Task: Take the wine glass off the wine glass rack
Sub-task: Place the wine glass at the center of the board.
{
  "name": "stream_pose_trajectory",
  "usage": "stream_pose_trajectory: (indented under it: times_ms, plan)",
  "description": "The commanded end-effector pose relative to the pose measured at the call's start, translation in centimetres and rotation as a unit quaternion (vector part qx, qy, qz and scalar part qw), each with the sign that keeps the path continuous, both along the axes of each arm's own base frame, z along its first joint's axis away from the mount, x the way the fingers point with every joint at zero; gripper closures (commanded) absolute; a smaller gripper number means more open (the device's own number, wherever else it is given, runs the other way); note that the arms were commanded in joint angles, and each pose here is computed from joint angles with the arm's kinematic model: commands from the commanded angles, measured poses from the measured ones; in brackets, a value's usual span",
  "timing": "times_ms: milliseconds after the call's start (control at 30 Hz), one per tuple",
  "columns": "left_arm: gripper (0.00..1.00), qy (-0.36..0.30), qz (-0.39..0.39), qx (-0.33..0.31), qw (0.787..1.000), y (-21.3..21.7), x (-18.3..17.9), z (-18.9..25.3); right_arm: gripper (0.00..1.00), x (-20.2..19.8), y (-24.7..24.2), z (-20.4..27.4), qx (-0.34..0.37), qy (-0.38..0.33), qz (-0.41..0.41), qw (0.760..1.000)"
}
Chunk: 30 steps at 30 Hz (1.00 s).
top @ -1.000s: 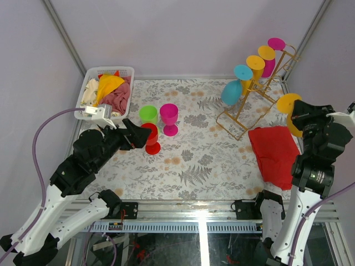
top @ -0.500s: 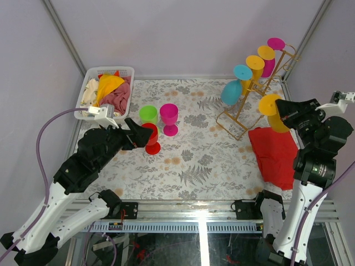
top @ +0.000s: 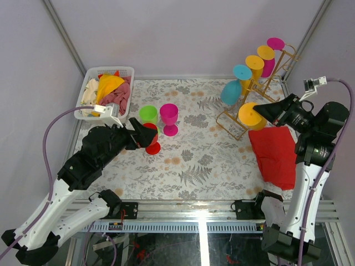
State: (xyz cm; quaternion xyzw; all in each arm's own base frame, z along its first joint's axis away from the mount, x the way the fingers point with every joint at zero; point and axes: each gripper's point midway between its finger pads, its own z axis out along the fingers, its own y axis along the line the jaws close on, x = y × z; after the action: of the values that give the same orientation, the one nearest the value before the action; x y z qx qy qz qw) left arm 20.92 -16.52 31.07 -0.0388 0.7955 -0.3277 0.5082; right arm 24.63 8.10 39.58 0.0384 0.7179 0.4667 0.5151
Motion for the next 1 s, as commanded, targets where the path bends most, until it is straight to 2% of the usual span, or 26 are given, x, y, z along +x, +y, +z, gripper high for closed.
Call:
stream_pose_trajectory:
  times_ms: [0, 167, 333, 567, 833, 967]
  plan:
    - [0.00, -0.019, -0.017, -0.037, 0.999, -1.2, 0.4, 1.4, 1.00, -3.8, 3.6, 1.2, -0.031, -0.057, 0.132, 0.989]
    - [0.00, -0.017, -0.031, -0.043, 0.998, -2.0, 0.5, 1.5, 1.00, -4.7, 7.8, 0.1, -0.037, -0.050, 0.212, 0.975]
    - [0.00, -0.014, -0.048, -0.041, 0.998, -2.5, 0.2, 1.6, 1.00, -3.7, 12.1, -2.0, -0.072, -0.031, 0.241, 0.967]
    - [0.03, -0.042, -0.093, -0.050, 0.994, -3.4, -0.8, 2.9, 1.00, -4.6, 17.2, -1.3, -0.066, -0.099, 0.294, 0.948]
    - [0.10, -0.049, -0.194, -0.099, 0.975, -6.7, -2.7, 4.7, 1.00, -4.5, 20.6, -2.0, -0.064, -0.105, 0.311, 0.942]
    - [0.15, -0.049, -0.244, -0.126, 0.960, -8.0, -3.9, 5.6, 1.00, -5.6, 22.5, -1.2, -0.045, -0.119, 0.343, 0.931]
